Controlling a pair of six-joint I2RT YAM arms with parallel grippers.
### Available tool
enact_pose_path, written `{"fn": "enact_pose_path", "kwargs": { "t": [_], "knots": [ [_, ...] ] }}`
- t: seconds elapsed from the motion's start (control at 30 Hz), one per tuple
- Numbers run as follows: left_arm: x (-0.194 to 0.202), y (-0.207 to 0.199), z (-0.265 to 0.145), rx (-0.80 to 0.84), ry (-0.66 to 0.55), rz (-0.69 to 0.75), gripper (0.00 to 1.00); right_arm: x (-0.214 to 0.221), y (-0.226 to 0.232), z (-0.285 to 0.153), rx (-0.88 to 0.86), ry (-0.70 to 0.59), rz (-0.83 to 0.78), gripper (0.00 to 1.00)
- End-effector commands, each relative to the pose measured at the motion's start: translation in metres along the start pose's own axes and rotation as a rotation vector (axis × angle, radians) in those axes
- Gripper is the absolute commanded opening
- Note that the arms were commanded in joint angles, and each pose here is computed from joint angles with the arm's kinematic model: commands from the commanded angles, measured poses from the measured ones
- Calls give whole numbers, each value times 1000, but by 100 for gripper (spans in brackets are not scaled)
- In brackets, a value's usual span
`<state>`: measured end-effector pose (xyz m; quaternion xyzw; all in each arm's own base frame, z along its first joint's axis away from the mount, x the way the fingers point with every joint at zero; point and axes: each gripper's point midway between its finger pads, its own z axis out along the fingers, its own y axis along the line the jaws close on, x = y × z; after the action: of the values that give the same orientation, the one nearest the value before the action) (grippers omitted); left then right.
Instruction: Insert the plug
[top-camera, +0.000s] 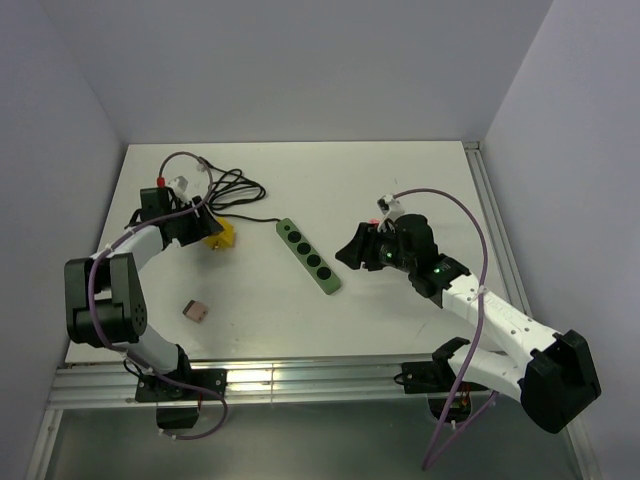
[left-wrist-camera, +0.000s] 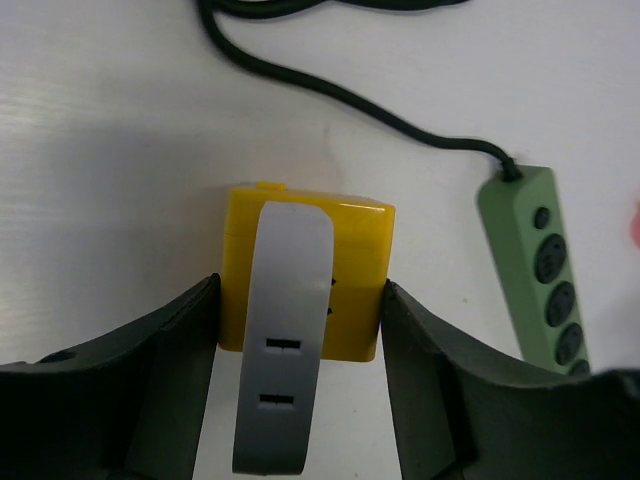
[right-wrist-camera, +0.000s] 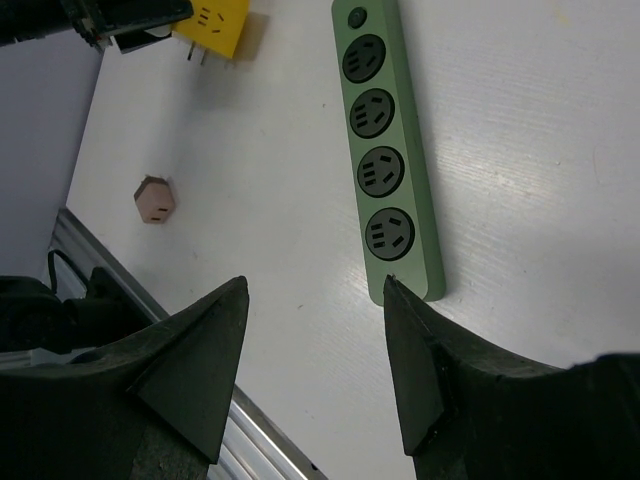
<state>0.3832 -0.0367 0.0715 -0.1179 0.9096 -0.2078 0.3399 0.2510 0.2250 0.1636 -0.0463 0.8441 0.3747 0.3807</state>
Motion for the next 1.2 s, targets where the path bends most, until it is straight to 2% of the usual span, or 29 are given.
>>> {"fn": "enact_pose_path", "kwargs": {
  "t": [0.0, 0.13, 0.23, 0.4, 0.5, 0.6, 0.63, 0.7, 0.73, 0.83, 0.9, 0.93, 0.97, 1.17],
  "knots": [
    [2, -26, 8, 225, 29, -53, 0, -11, 9, -3, -32, -49, -26, 63],
    [11, -35, 8, 378, 67, -96, 0, -9, 7, -2, -28, -43, -24, 63],
    [15, -35, 13, 418, 91, -97, 0, -6, 5, -1, -23, -34, -21, 63],
    [26, -28, 20, 431, 134, -136, 0, -6, 3, -1, -18, -36, -22, 63],
    [33, -20, 22, 398, 156, -154, 5, -8, 3, -2, -14, -45, -26, 63],
    [36, -9, 26, 339, 165, -162, 22, -7, 2, -2, -12, -45, -30, 63],
    [41, -7, 25, 327, 189, -178, 31, -6, 1, -1, -11, -40, -29, 63],
    [40, 0, 26, 289, 183, -183, 39, -6, 2, -1, -13, -40, -30, 63],
    [41, 1, 26, 279, 185, -181, 48, -5, 2, -1, -13, -35, -27, 63],
    [39, 8, 25, 232, 172, -181, 63, -5, 2, -1, -14, -36, -29, 63],
    [36, 9, 23, 216, 162, -176, 69, -6, 2, -1, -12, -39, -29, 63],
    [36, 8, 23, 222, 164, -175, 91, -7, 2, -2, -15, -43, -30, 63],
    [36, 9, 23, 219, 166, -177, 99, -6, 2, -2, -13, -42, -30, 63],
    [33, 16, 19, 196, 155, -199, 99, -7, 2, -2, -11, -43, -28, 63]
  ]
}}
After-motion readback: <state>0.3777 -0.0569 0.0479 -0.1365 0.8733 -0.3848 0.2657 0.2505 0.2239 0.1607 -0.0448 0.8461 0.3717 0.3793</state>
